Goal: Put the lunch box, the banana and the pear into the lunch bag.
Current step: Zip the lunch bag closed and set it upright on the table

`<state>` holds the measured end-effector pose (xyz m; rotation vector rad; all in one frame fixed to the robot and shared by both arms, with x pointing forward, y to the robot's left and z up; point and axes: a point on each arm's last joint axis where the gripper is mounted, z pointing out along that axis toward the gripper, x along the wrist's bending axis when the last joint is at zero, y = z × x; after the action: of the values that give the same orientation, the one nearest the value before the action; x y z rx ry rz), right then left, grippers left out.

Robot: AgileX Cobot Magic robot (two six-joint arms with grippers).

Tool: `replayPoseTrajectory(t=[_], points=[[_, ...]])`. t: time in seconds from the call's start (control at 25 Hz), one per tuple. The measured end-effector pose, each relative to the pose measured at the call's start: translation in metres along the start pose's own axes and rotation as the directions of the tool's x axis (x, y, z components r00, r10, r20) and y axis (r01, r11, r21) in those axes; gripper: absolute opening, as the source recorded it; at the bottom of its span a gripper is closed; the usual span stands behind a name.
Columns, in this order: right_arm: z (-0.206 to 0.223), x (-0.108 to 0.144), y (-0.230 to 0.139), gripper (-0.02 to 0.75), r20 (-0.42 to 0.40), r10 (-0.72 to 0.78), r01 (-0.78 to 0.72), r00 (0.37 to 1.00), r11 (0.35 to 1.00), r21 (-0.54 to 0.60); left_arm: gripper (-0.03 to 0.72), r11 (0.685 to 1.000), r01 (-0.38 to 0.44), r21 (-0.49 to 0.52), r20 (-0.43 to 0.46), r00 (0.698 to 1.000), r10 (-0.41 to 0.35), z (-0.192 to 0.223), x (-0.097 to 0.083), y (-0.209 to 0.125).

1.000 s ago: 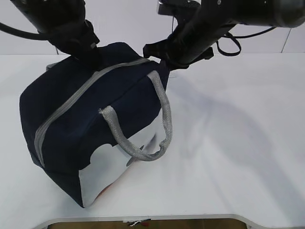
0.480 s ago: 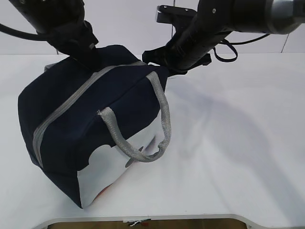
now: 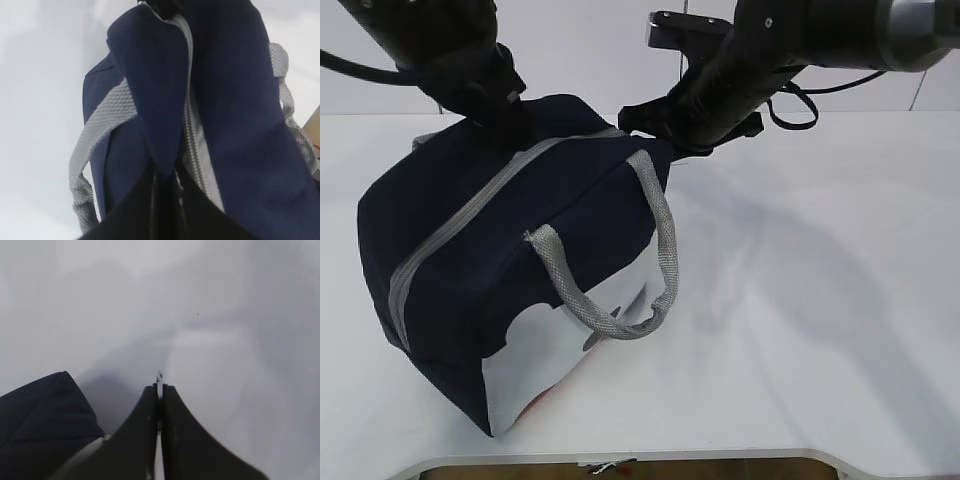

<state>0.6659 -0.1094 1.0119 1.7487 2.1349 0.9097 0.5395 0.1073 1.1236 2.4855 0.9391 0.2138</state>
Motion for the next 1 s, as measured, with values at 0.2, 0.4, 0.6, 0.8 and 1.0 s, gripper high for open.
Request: replayPoseTrajectory(t=[0.2, 0.4, 0.6, 0.8, 1.0], points=[[-0.001, 0.001, 0.004, 0.074, 0.001, -0.006, 0.006, 1.000, 1.000, -0.010, -0.004, 1.000, -0.011, 0.008, -0.021, 1.000, 0.011, -0.001, 0.002, -0.001], [-0.012, 0.004, 0.018, 0.274, 0.002, -0.023, 0.023, 1.000, 0.999, -0.030, -0.004, 1.000, -0.014, 0.012, -0.025, 1.000, 0.014, -0.002, 0.002, -0.002], [-0.029, 0.008, 0.031, 0.404, 0.014, -0.048, 0.048, 0.999, 0.999, -0.010, -0.004, 0.999, -0.028, 0.023, -0.023, 0.999, 0.028, 0.001, 0.002, -0.002], [-0.058, 0.006, 0.043, 0.418, 0.094, -0.118, 0.116, 0.989, 0.993, 0.032, -0.004, 0.997, -0.055, 0.056, -0.012, 0.998, 0.056, 0.017, 0.006, -0.001], [-0.091, -0.001, 0.048, 0.418, 0.210, -0.181, 0.161, 0.961, 0.981, 0.111, -0.004, 0.997, -0.062, 0.049, -0.009, 0.998, 0.062, 0.029, 0.008, 0.002]])
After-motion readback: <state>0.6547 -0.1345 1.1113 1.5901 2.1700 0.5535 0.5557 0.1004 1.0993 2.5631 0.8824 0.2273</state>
